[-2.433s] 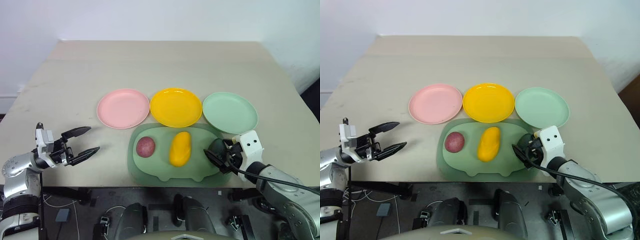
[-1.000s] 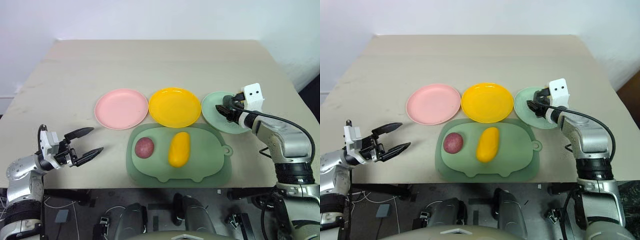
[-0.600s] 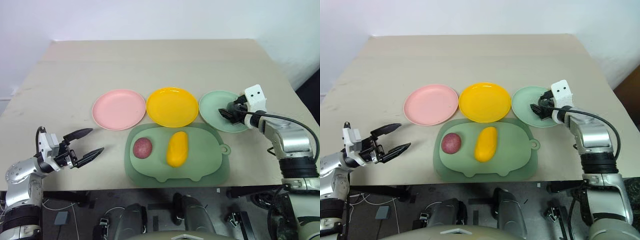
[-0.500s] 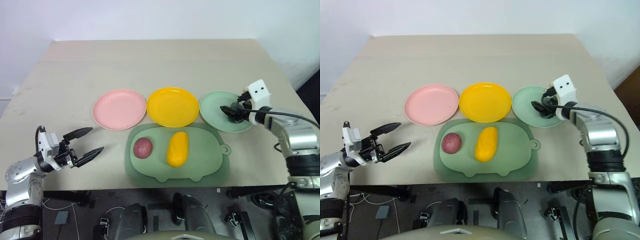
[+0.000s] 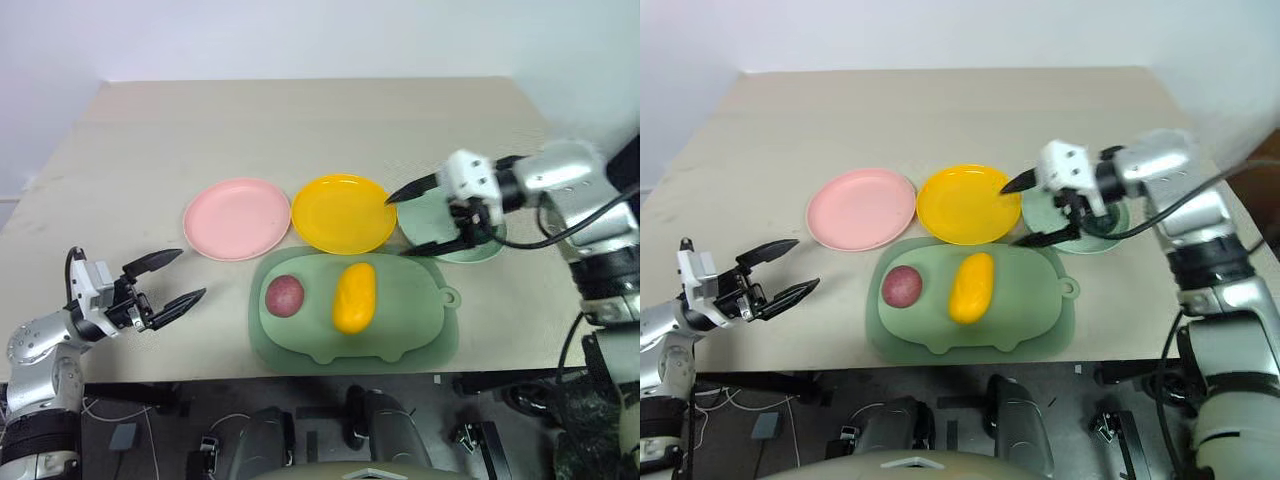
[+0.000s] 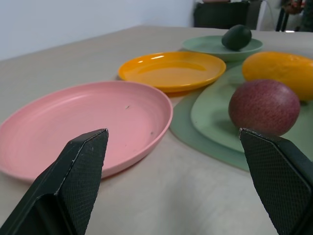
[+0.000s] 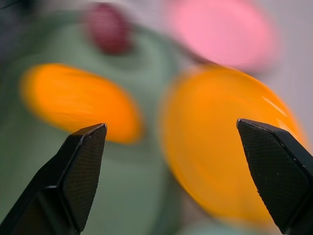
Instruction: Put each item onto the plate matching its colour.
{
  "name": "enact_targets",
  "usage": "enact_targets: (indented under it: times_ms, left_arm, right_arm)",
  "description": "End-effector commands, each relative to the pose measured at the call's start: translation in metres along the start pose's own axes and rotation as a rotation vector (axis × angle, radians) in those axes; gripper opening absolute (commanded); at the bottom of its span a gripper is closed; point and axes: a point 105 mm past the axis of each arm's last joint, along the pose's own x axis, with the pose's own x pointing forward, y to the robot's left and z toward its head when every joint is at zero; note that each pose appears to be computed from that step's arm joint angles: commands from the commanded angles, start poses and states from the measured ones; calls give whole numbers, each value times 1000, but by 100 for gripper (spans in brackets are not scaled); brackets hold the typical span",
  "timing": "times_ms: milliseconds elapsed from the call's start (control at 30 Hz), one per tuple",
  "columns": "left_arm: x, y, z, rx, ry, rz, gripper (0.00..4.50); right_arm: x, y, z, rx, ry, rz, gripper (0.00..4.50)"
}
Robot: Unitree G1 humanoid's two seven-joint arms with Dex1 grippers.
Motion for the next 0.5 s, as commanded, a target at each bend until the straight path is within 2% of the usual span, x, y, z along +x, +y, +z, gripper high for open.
enact_targets:
  times_ms: [33,300,500]
  left_arm:
    - [-3,-6,10,47,11,-43,450]
    - [-6,-18,10,45,25,-74,450]
    - [-10,-29,10,33,26,-51,450]
  right_arm:
    - [23,14,7,-215,50,212,448]
    - [54,30,-3,-389,75,426,448]
    - [78,28,-13,-422,66,460,448]
